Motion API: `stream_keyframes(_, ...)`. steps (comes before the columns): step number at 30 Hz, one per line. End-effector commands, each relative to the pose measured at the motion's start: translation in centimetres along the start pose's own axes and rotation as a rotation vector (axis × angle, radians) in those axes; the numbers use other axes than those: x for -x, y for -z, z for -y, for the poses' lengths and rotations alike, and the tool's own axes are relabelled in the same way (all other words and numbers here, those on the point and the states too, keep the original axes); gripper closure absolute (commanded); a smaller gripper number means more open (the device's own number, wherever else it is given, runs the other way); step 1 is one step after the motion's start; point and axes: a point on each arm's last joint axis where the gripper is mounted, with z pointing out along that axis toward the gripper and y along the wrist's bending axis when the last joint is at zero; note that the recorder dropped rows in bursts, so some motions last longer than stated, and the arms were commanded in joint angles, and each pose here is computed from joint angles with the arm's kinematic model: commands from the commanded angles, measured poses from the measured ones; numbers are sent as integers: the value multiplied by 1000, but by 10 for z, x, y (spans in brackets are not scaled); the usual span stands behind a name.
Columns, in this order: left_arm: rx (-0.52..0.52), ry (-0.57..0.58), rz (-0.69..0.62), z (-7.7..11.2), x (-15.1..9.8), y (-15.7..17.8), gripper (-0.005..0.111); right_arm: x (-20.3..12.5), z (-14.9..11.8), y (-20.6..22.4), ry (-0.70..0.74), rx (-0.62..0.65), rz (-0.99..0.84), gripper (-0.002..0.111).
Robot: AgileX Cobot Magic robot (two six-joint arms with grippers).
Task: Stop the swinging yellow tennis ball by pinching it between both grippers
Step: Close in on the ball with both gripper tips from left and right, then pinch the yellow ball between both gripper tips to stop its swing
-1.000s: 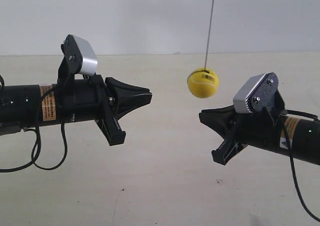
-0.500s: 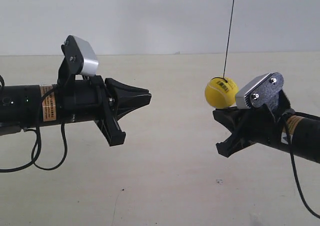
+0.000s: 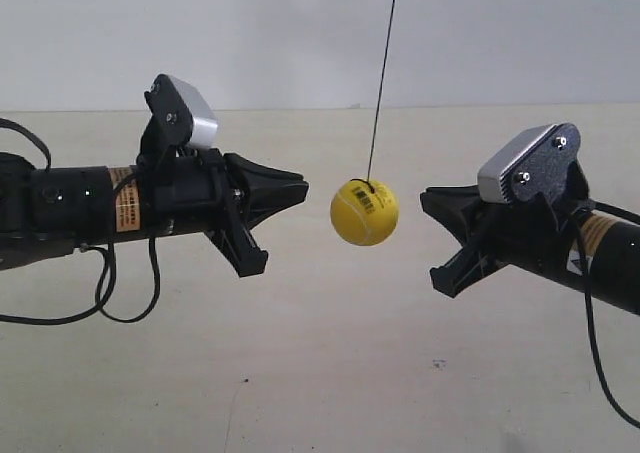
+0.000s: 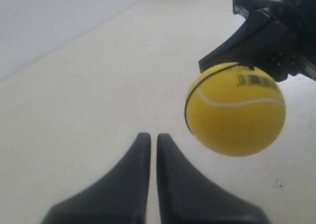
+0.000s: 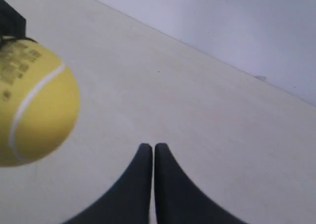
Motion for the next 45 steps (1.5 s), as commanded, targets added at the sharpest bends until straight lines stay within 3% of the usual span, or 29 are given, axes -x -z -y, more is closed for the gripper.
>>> stream_keyframes(1, -46, -18, 20, 2, 4, -8, 102, 6, -2, 0, 12, 22, 32, 108)
stream_keyframes(9, -99, -56, 24, 18, 8, -16, 102, 8, -4, 0, 4, 49, 57, 108)
stream_keyframes(28, -106, -54, 26, 20, 9, -17, 102, 6, -8, 0, 7, 93, 43, 108)
stream_keyframes(37, -156, -88, 30, 36, 12, -24, 102, 5, -8, 0, 16, 93, 32, 108)
stream_keyframes(45, -154, -100, 24, 37, 11, -24, 102, 7, -9, 1, 43, 94, 34, 108)
